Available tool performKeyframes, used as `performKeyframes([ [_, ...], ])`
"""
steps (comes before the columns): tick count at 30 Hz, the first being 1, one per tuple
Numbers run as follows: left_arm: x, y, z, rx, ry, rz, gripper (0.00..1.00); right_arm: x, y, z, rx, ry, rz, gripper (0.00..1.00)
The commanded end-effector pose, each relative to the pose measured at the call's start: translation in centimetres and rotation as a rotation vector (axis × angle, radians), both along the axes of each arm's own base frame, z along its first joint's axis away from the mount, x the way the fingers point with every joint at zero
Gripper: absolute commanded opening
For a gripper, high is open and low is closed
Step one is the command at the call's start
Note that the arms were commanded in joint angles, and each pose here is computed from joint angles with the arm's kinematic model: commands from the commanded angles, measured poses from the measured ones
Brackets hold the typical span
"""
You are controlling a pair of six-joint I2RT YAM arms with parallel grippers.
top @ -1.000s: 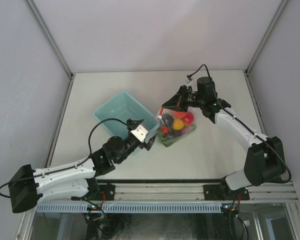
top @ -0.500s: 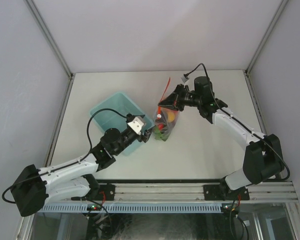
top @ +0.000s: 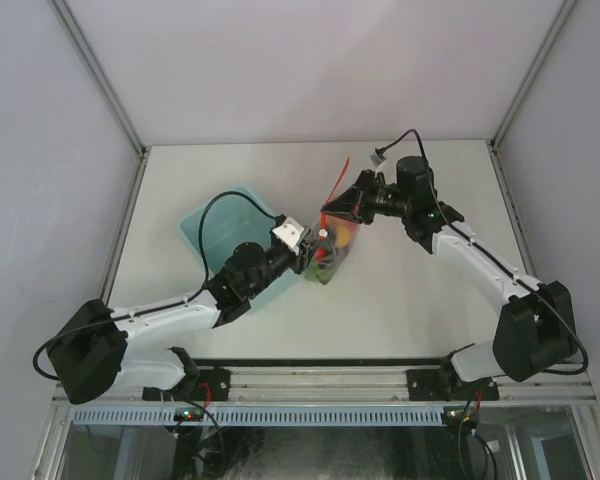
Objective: Open the zip-top bag and remove the fake food
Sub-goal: Pick up the zipper food storage bag at the center of the board.
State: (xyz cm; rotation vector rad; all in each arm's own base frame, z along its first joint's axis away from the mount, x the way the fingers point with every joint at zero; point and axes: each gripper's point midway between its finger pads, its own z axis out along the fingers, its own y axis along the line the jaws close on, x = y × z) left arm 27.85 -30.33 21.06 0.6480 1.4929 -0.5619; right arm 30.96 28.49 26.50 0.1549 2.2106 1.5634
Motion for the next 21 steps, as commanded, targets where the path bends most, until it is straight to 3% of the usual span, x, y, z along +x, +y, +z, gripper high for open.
performKeyframes([
  [1, 1.4, -0.4, 5.6, -0.132, -0.07, 0.053, 0.39, -0.3, -1.1, 2.9, 0.036, -0.117, -0.015, 0.0],
  [2, 1.5, -0.5, 5.9, -0.134, -0.076, 0.05, 0.34, -0.3, -1.3, 2.7, 0.033, -0.115, -0.017, 0.0],
  [5, 1.5, -1.1, 6.5, -0.132, -0.091, 0.026, 0.05, -0.3, -2.0, 2.3, 0.03, -0.112, -0.024, 0.0],
  [6, 1.4, -1.4, 6.5, -0.129, -0.093, 0.013, 0.01, -0.3, -2.3, 2.3, 0.026, -0.119, -0.028, 0.0],
  [11, 0.0, -2.6, 7.7, -0.151, -0.106, -0.094, 0.0, -0.4, -4.7, 3.3, 0.003, -0.206, -0.039, 0.02],
  [14, -1.4, -3.1, 9.6, -0.198, -0.115, -0.167, 0.0, -0.5, -7.4, 4.6, -0.019, -0.313, -0.04, 0.18],
  [16, -2.2, -3.3, 11.0, -0.226, -0.112, -0.208, 0.0, -0.9, -9.5, 5.4, -0.047, -0.41, -0.029, 0.39],
  [18, -2.9, -3.7, 12.1, -0.245, -0.096, -0.249, 0.0, -2.0, -11.2, 6.1, -0.093, -0.547, 0.021, 0.6],
  [21, -4.1, -4.2, 13.3, -0.26, -0.069, -0.307, 0.0, -4.9, -13.3, 7.0, -0.192, -0.816, 0.173, 0.78],
])
